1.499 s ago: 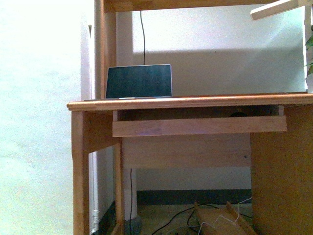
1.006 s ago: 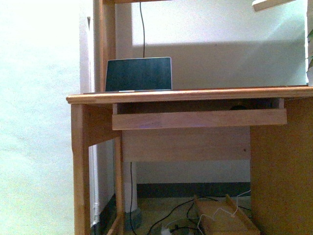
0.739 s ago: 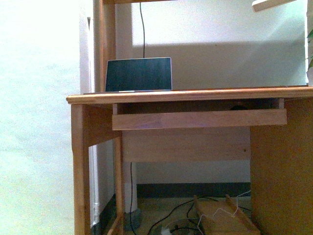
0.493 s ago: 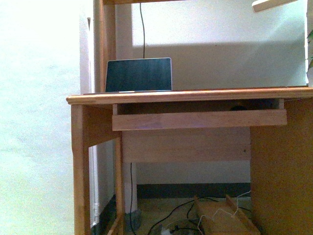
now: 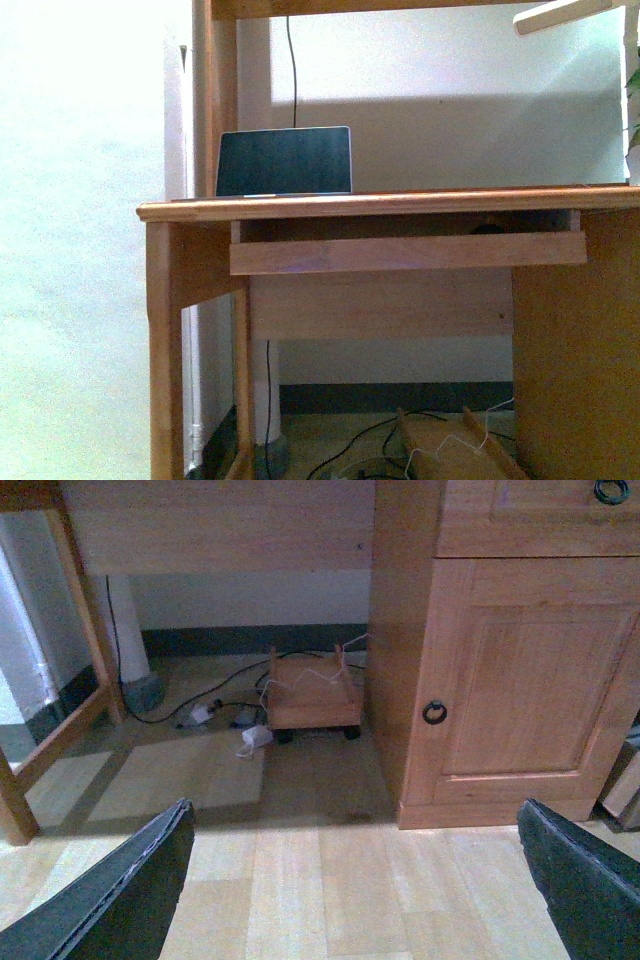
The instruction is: Place mouse
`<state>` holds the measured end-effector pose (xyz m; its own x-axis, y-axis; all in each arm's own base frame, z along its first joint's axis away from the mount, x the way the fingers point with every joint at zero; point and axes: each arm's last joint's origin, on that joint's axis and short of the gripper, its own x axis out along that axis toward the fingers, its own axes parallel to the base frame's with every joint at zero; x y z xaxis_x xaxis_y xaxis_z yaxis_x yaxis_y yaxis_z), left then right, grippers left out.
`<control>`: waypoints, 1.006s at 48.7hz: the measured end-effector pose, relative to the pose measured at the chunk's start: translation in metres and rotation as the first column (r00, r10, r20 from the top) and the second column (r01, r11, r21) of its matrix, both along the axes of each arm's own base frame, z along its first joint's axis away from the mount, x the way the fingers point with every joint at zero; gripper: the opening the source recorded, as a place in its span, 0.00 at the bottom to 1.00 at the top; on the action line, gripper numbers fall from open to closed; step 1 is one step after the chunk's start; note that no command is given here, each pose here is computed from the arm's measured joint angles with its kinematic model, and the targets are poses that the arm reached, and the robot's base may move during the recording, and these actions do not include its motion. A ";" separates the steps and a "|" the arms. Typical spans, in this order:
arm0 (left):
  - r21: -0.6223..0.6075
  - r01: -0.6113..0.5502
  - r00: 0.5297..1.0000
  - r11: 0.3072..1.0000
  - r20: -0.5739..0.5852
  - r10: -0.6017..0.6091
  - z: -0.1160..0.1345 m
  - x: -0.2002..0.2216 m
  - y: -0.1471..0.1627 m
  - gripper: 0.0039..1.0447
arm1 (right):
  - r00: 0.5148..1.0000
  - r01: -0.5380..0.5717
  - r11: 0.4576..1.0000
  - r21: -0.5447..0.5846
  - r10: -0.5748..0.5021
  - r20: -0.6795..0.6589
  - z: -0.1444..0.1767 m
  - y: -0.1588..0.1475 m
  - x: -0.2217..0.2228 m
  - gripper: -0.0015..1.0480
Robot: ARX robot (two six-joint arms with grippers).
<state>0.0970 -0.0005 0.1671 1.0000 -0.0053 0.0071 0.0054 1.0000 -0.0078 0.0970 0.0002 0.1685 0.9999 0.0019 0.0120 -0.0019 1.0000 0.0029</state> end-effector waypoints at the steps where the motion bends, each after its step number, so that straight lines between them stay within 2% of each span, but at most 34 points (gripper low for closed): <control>1: 0.000 0.000 1.000 1.000 0.000 0.000 0.000 0.000 0.000 0.93 | 1.000 0.000 1.000 0.000 0.000 0.000 0.000 0.000 0.000 0.93; 49: 0.000 0.000 1.000 1.000 0.000 0.000 0.000 0.000 0.000 0.93 | 1.000 0.000 1.000 0.000 0.000 0.000 0.000 0.000 0.000 0.93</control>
<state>0.0970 -0.0005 0.1671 1.0000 -0.0053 0.0071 0.0054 1.0000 -0.0078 0.0970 0.0002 0.1686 0.9999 0.0023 0.0124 -0.0023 1.0000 0.0029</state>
